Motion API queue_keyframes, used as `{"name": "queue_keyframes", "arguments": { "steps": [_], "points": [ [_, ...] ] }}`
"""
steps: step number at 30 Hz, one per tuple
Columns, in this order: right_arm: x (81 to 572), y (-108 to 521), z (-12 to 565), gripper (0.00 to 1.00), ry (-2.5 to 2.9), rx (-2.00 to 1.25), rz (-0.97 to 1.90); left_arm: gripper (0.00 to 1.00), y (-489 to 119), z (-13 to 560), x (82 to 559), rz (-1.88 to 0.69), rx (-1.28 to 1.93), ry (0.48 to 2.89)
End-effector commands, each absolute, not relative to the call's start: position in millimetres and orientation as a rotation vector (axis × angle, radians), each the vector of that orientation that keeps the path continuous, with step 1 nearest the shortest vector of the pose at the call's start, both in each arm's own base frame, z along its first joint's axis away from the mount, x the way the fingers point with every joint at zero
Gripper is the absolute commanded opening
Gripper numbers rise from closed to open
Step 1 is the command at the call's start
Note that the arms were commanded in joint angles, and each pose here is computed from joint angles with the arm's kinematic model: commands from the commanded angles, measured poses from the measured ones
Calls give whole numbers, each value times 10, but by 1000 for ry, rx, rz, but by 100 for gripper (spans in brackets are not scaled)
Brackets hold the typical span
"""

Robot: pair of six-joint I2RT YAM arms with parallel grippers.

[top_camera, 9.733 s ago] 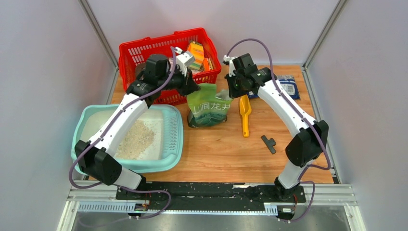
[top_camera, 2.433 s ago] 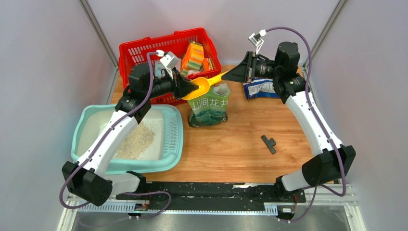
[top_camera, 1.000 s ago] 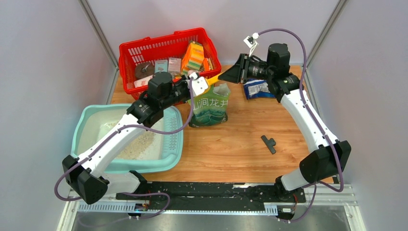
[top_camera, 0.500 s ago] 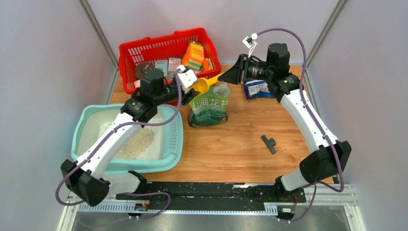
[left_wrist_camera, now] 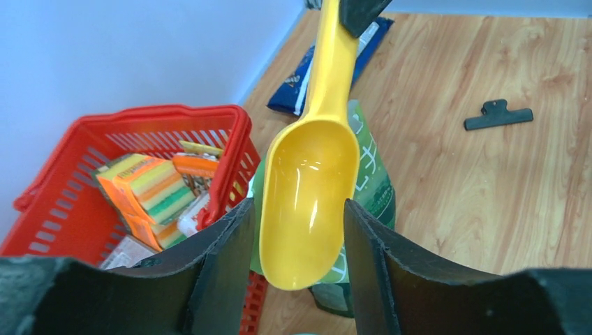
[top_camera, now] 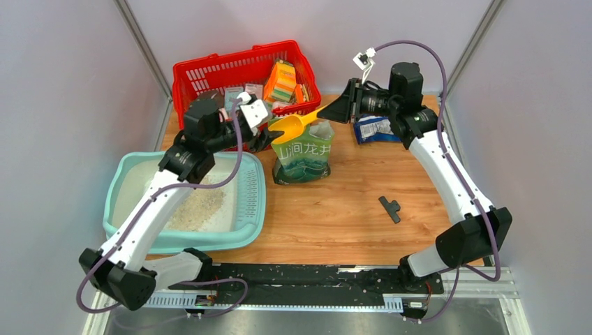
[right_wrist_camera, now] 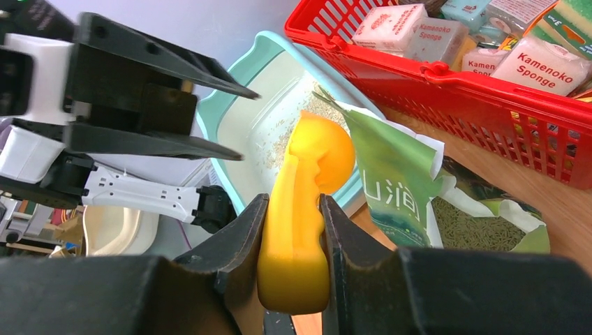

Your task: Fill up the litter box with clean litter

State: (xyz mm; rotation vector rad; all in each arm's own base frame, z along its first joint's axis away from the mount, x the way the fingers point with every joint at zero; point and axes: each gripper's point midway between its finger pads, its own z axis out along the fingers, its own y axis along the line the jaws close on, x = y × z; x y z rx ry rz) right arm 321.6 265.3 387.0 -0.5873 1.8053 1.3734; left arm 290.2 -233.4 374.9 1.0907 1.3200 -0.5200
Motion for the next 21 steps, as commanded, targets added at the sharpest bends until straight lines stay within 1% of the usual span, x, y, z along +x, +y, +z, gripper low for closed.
{"name": "queue_keyframes", "arguments": {
  "steps": [1,4,6,10,14,18,21],
  "points": [
    [3038,2668,4148,0,1694,-658,1374,56,-2446,3750,3033,-525,1137,1295],
    [3004,2677,4144,0,1692,-665,1379,53,-2488,3708,3163,-502,1141,1295],
    [2997,2679,4116,0,1698,-664,1380,49,-2511,3693,3232,-483,1139,1293],
    [3004,2678,4082,0,1706,-662,1371,47,-2552,3681,3273,-470,1148,1293],
    [3024,2681,4057,0,1714,-657,1368,30,-2584,3634,3237,-489,1176,1291],
    [3058,2694,4020,0,1725,-646,1375,23,-2671,3547,3178,-516,1206,1295],
    [3091,2709,4007,0,1728,-648,1380,21,-2733,3438,3167,-537,1223,1313]
  ]
}}
